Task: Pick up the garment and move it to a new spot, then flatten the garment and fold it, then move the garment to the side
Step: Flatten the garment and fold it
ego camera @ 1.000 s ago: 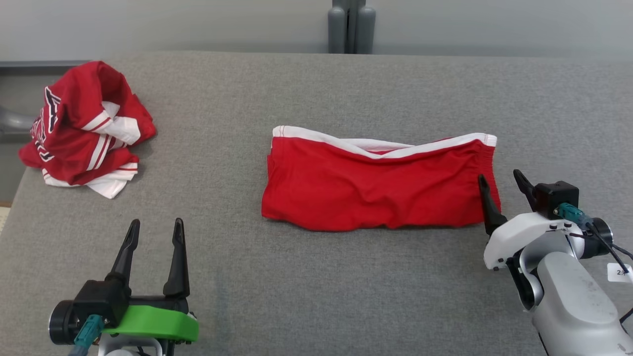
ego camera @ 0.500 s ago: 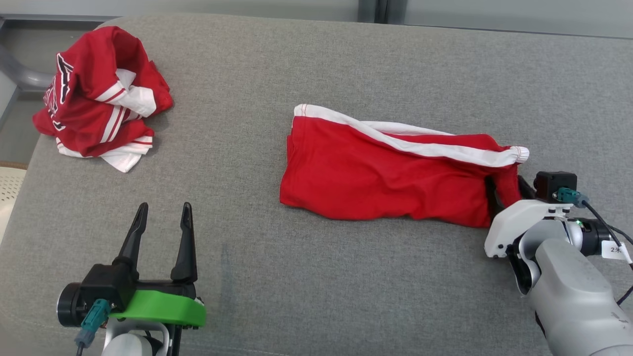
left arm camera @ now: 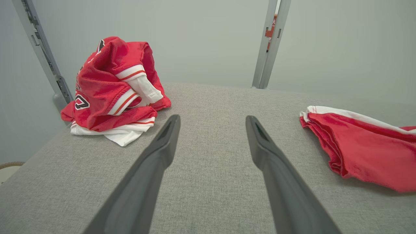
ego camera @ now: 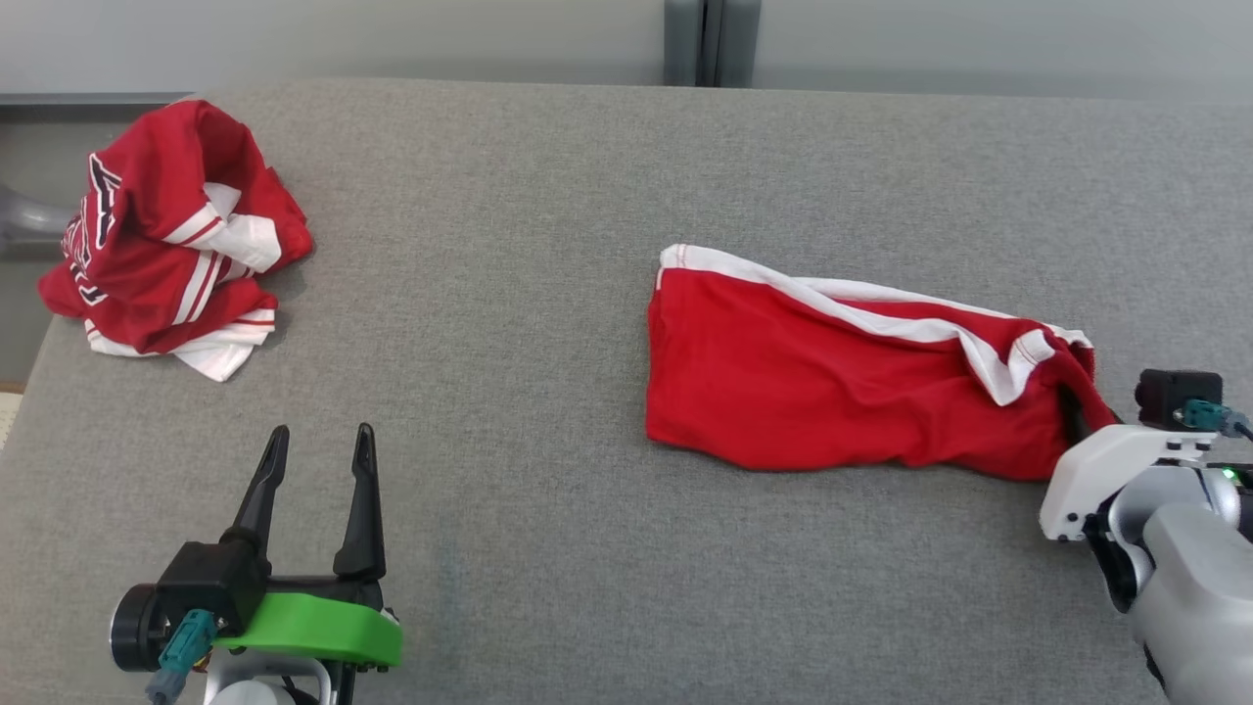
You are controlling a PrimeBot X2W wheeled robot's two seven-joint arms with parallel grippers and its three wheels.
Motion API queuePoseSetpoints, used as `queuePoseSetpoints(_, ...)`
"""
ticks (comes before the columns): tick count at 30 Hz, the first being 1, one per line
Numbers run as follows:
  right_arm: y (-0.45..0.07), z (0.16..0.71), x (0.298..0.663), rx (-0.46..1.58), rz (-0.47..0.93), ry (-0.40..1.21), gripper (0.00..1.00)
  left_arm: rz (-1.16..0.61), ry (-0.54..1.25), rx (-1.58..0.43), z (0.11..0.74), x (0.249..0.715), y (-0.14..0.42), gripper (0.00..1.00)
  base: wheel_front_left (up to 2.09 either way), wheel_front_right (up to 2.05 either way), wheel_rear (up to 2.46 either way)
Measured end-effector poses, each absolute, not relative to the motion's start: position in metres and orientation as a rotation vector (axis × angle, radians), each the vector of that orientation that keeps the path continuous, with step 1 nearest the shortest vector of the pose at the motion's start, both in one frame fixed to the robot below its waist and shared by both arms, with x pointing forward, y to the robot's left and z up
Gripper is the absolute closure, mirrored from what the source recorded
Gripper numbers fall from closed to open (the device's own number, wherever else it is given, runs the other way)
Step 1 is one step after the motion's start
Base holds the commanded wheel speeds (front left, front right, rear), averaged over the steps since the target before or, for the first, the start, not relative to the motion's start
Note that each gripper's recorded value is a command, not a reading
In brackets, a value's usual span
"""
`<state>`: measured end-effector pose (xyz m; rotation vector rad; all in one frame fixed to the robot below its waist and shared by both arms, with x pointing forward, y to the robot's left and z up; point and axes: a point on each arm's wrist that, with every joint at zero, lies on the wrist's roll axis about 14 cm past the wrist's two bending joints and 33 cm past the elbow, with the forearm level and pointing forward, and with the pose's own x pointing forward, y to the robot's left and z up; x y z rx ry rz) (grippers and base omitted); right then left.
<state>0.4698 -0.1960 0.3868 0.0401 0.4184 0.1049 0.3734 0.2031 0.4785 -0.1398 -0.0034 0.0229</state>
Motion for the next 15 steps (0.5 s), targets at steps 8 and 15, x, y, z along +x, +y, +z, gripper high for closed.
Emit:
queuePoseSetpoints(8, -0.271, 0.410, 0.458, -0.002, -0.027, 0.382, 1.00, -0.026, -0.018, -0.147, 0.484, 0.378, 0.187, 0.00, 0.00, 0.00, 0.00)
queuePoseSetpoints(15, -0.257, 0.426, 0.460, 0.062, 0.004, 0.361, 1.00, -0.052, -0.015, -0.153, 0.483, 0.378, 0.178, 0.00, 0.00, 0.00, 0.00)
